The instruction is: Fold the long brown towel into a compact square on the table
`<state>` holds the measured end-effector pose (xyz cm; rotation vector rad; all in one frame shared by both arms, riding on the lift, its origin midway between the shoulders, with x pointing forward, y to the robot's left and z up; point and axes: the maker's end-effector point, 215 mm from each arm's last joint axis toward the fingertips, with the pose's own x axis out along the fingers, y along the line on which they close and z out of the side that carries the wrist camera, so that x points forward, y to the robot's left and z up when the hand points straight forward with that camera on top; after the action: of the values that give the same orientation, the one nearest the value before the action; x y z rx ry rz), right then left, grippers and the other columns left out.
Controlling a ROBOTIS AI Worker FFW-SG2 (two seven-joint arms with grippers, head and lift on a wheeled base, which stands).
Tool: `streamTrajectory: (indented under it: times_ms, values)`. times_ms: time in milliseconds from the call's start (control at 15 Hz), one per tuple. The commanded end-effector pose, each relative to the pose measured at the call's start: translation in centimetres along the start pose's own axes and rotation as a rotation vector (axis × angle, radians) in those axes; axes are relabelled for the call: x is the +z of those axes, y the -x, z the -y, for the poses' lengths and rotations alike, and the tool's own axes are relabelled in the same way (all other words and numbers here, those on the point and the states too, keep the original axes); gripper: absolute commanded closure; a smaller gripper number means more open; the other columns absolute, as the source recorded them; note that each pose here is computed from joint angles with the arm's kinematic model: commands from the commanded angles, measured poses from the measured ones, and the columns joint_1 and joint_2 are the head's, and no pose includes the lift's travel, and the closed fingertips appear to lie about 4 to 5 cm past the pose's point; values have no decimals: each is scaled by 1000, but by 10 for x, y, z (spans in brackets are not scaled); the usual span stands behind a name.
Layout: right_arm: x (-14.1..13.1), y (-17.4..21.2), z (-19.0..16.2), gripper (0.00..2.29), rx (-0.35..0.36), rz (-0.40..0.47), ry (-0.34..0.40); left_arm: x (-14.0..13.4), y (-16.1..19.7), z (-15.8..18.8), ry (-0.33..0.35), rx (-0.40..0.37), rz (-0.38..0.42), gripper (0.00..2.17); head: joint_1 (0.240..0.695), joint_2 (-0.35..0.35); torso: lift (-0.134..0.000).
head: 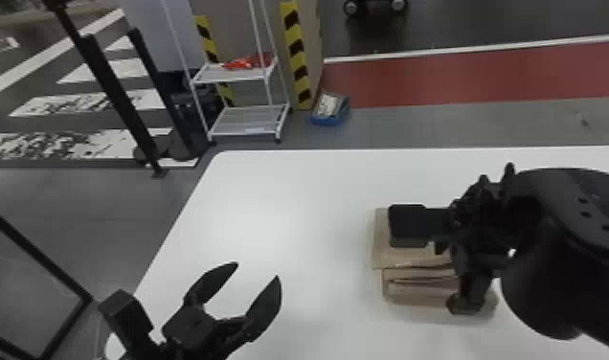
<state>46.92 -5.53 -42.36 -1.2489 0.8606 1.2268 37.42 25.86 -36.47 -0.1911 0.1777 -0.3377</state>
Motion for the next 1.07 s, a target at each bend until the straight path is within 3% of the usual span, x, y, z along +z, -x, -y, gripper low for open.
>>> streamTrajectory:
  times_ms: [0,467,1000]
  values:
    - [3,-2,1,265,-4,1,-6,-1,0,4,2,-7,4,87,695,267,-123]
    - [9,-3,11,468,-24,0,-19,-2,1,7,3,-13,4,90,695,267,-123]
    - [14,8,23,529,-40,35,-57,-3,-3,12,-5,-20,0,90,695,265,-123]
